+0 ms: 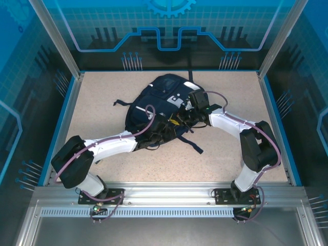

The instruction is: Pack the student bag

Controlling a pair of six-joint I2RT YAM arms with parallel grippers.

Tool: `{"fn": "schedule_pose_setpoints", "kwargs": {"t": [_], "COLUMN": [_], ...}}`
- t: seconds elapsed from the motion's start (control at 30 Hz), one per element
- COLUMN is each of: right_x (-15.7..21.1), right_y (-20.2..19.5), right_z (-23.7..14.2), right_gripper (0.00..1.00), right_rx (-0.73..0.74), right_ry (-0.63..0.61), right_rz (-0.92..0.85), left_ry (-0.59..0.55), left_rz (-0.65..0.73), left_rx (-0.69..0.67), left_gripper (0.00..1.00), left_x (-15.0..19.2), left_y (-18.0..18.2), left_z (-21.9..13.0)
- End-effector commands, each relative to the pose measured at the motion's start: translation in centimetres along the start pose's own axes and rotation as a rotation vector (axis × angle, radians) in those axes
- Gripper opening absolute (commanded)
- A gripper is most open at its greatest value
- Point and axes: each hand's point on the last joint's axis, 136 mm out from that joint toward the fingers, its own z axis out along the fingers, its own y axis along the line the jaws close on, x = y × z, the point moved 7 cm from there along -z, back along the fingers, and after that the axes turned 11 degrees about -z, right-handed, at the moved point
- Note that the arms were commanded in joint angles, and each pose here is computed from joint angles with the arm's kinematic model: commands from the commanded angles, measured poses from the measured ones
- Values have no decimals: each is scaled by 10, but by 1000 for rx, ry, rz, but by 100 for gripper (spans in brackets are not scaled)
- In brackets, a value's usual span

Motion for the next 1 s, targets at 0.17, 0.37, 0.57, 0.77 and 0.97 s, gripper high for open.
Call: {"fn": "schedule_pose_setpoints", "kwargs": {"t": [0.17,0.37,0.57,0.77,0.97], "right_x": [-6,-5,-3,-1,-1], "right_y": [21,20,19,19,18], "right_z": [-3,-2,-2,-1,-1], "right_gripper": [1,1,1,1,0], "right_rx": [-83,-81,-81,-78,-71], "right_ry": [-31,-26,-23,-20,-21], "right_rz": [-82,-75,-73,-73,-71], "left_ry": [-56,-57,-86,-112,-127], "left_rz": [-93,-119,-158,-171,-188], "left_rx": [-51,-10,-21,-52,-67], "left_gripper": [21,17,13,19,15], "left_x": [-2,-4,-7,-9,-11], "left_y": [11,2,3,8,9], "left_z": [11,14,12,11,13]}}
